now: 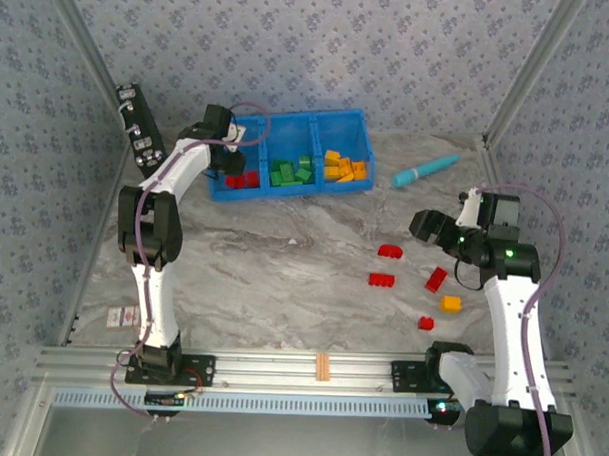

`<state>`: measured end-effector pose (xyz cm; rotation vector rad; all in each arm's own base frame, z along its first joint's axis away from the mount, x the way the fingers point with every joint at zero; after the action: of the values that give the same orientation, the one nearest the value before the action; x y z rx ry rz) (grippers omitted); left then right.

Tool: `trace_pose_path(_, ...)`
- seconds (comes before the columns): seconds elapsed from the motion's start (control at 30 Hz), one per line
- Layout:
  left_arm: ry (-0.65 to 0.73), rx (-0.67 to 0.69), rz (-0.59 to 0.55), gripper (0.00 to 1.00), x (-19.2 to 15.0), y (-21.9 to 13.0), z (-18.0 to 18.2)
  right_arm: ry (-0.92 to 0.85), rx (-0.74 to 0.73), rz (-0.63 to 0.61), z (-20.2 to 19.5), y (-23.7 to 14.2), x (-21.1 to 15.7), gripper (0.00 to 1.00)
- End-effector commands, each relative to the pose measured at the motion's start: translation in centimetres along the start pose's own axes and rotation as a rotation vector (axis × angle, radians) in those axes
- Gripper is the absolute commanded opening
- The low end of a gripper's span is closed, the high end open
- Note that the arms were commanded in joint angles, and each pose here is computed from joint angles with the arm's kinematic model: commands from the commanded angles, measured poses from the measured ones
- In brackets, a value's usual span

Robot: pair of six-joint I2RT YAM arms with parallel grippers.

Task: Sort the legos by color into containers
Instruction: Place the lego in the container, then pick up the lego from the middle-right of the table.

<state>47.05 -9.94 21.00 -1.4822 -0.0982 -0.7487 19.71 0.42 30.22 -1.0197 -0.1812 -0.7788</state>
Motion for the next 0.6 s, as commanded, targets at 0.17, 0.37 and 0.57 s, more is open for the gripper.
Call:
trace_pose_path(0.17,-0.009,-0.04,-0.008,0.52,0.4,-0.5,-0.4,0.146,0.04,0.003,-2.0,3.4,0.0,0.91)
trace_pose_path(0.37,0.019,-0.019,-0.121,0.54,1.8,-6.6,-0.2,-0.065,0.093,-0.048,-1.7,4.3,0.6,0.88)
trace_pose_path(0.57,0.059,0.008,-0.278,0.56,2.1,-16.4,-0.7,-0.314,0.166,-0.071,-0.1,5.7,2.1,0.87)
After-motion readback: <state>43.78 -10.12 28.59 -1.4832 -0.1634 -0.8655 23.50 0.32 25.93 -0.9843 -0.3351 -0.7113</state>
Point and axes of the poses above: each hand's point on the last joint's axis, 136 mm out from that joint toward the fingers, its own y axis out along the fingers, its own z axis along the line the jaws close on, x = y × z, the point moved 10 cm from there along -y, back along the fingers, and after that the axes turned 8 degrees about y, right-handed, at the moved point
